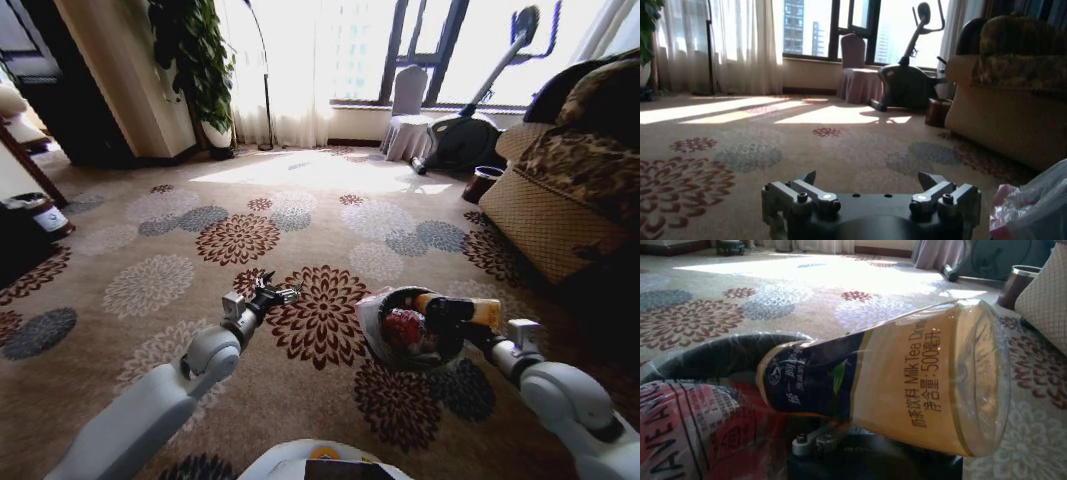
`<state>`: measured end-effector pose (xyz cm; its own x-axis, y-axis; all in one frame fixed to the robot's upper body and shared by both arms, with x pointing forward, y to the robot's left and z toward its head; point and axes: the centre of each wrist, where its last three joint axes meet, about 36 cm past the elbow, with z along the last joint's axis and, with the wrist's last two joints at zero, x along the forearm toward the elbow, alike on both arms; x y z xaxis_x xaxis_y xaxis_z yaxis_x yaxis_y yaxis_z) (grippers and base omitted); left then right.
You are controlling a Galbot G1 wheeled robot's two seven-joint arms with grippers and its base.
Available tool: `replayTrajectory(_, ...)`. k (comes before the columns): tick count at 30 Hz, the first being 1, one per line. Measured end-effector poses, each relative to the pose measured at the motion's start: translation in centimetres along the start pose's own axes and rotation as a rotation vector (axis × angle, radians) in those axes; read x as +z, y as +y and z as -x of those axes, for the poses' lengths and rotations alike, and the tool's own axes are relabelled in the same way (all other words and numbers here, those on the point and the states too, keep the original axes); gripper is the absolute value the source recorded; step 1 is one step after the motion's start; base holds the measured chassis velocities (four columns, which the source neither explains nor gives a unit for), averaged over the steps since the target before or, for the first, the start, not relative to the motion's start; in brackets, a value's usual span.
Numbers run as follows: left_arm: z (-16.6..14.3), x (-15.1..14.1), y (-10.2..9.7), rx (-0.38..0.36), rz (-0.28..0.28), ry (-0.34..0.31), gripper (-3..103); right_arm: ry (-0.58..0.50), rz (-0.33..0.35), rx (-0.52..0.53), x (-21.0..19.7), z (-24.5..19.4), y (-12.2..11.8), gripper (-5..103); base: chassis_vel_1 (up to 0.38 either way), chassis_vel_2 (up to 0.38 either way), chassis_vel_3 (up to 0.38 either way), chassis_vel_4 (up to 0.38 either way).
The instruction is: Pick up the trash from the ground and place it into the trash bin.
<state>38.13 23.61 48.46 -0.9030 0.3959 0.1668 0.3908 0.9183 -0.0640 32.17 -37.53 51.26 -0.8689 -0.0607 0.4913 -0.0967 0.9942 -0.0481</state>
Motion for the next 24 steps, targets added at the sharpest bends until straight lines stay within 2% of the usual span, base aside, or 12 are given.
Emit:
replayTrajectory(13,-0.6,0.5,-0.4,0.003,-0.003,0.009,100,0.007,0.003,0.008,0.9,-0.9,0.3,1,-0.029,-0.335,0.015,0.325)
replayTrajectory(24,-1.0,0.9,-0.7,0.0,-0.006,0.022,100,0.012,0.006,0.012,1.5,-1.7,0.0,1,0.098,-0.286,-0.086,0.31)
